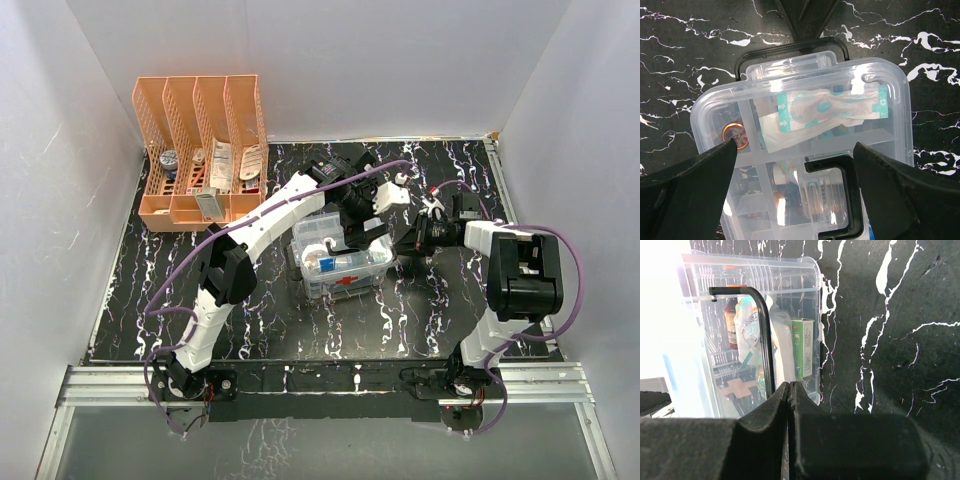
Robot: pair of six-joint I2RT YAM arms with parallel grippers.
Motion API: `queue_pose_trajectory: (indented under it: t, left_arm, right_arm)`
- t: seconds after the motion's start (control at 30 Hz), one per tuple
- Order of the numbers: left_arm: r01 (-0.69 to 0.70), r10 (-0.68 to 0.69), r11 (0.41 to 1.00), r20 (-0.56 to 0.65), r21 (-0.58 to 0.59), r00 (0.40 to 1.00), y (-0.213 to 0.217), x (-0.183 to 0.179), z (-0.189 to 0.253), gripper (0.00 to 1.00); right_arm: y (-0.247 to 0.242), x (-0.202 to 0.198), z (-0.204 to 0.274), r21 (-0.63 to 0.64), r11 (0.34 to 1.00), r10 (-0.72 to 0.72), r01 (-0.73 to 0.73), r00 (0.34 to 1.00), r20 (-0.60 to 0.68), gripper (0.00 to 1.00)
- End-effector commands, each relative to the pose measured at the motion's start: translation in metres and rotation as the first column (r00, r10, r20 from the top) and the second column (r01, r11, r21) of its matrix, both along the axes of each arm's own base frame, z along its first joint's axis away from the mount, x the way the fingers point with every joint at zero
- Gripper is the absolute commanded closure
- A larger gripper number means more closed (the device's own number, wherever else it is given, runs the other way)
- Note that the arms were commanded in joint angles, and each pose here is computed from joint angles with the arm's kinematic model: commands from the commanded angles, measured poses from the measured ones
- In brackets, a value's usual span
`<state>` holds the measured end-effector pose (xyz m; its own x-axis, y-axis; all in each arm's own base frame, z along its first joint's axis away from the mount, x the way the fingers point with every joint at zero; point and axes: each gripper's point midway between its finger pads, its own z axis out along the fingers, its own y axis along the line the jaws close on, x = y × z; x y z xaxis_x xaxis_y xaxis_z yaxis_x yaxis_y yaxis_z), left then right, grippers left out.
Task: Organize the medicine kit
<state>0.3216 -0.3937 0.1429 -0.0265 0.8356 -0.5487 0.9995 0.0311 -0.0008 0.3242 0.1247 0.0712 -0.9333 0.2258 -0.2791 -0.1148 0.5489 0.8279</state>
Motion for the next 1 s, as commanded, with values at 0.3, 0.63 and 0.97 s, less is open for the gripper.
queue_pose_trajectory:
  t: [0.3, 0.63, 0.97]
  left_arm:
    - [0.036, 0.047, 0.899, -0.178, 0.436, 0.983, 0.082, -0.027, -0.101, 0.02]
    - [0.043, 0.04, 0.901, -0.181, 0.432, 0.983, 0.081, -0.026, -0.103, 0.02]
    - [0.045, 0.039, 0.905, -0.188, 0.424, 0.981, 0.078, -0.026, -0.106, 0.02]
  right_arm:
    - [0.005, 0.006, 0.053, 0.069, 0.997, 0.029, -0.038, 0.992, 0.123, 1.0]
    - [-0.001, 0.013, 0.072, 0.006, 1.0, 0.019, -0.02, 0.988, 0.155, 1.0]
    - [-0.003, 0.013, 0.081, -0.015, 1.0, 0.016, -0.013, 0.987, 0.158, 1.0]
